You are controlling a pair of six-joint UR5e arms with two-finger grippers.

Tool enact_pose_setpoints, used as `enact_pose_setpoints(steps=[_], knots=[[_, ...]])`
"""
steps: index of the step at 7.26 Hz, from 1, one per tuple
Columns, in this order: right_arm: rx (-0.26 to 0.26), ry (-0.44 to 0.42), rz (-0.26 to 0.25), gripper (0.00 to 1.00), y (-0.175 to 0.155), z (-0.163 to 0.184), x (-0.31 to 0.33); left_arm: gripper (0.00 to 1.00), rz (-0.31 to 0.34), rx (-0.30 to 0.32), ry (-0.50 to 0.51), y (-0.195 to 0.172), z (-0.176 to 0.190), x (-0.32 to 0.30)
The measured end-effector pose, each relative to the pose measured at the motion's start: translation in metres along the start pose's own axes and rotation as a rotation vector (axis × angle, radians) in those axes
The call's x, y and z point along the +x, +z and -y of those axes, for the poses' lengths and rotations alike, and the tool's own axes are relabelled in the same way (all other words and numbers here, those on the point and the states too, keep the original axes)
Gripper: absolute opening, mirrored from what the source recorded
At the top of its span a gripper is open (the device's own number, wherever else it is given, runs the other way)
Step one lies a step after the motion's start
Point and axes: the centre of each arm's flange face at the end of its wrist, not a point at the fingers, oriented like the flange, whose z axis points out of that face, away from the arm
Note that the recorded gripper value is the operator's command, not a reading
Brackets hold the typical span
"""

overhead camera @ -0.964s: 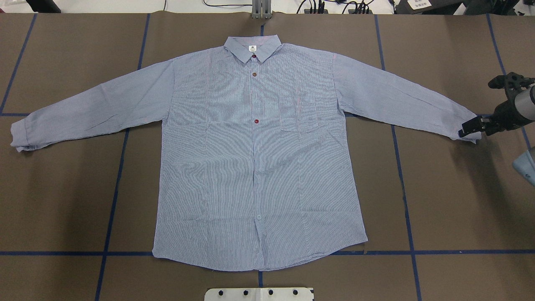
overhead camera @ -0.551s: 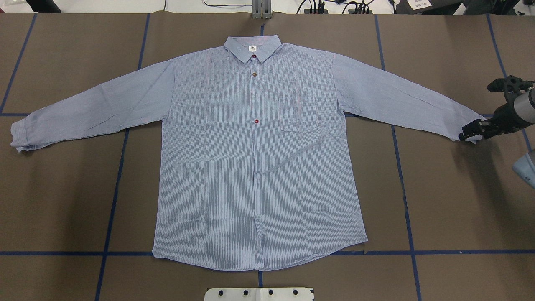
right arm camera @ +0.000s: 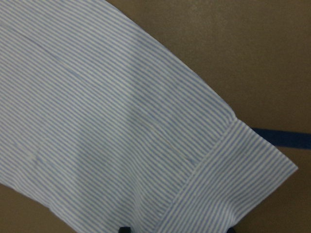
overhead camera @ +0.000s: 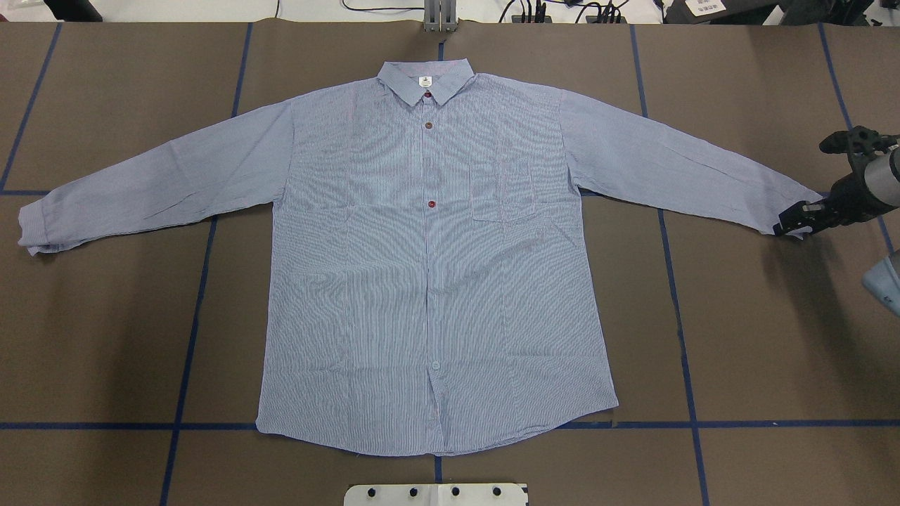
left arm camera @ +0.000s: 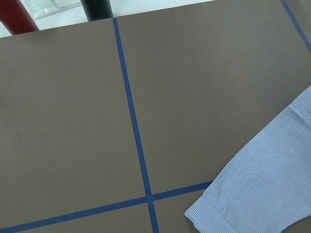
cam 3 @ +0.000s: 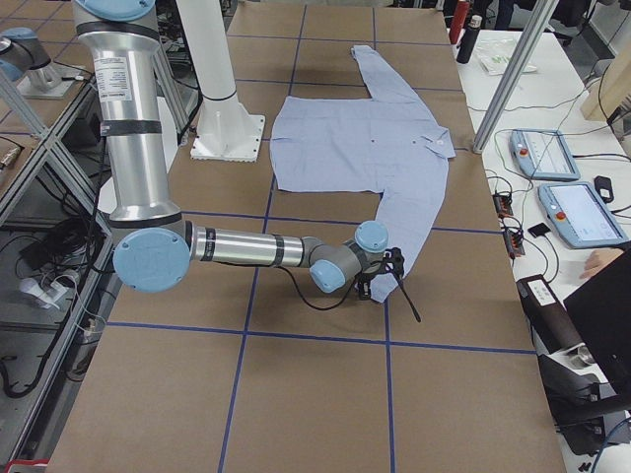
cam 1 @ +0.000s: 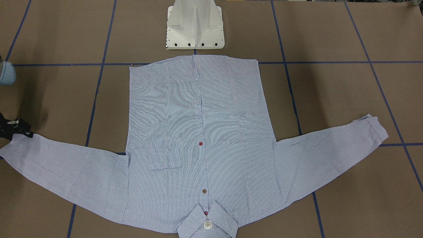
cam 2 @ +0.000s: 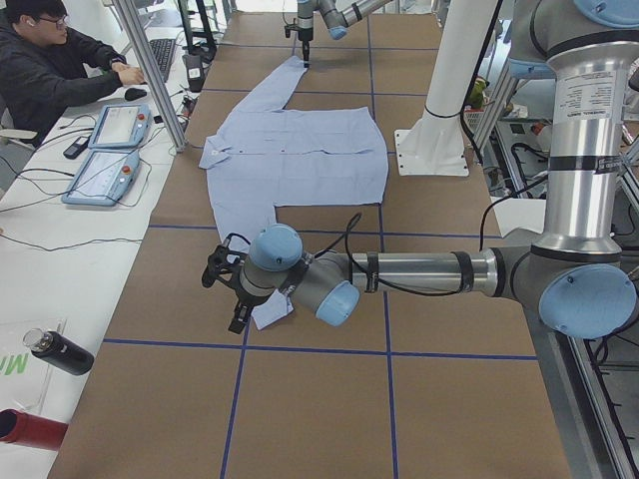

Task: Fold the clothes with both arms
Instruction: 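Lower the right gripper onto the sleeve cuff nearest it and grasp, then lift the cuff with the right gripper and carry it across the shirt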

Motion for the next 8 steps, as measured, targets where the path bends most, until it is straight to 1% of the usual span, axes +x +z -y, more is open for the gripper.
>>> enact_pose_setpoints(steps=[3,5,6,8], knots=[[0.015,-0.016,0.014,0.00,-0.009,0.003,-0.009,1.00,0.000,-0.005,-0.003,0.001,-0.006,-0.002],[0.041,-0.026,0.029,0.00,-0.024,0.009,-0.017,1.00,0.000,-0.006,-0.004,0.001,-0.007,-0.002],[0.059,-0.030,0.051,0.00,-0.041,0.014,-0.025,1.00,0.000,-0.006,-0.006,0.001,-0.007,-0.002],[0.092,-0.064,0.140,0.00,-0.091,0.025,-0.057,1.00,0.001,-0.007,-0.007,0.001,-0.008,-0.003]])
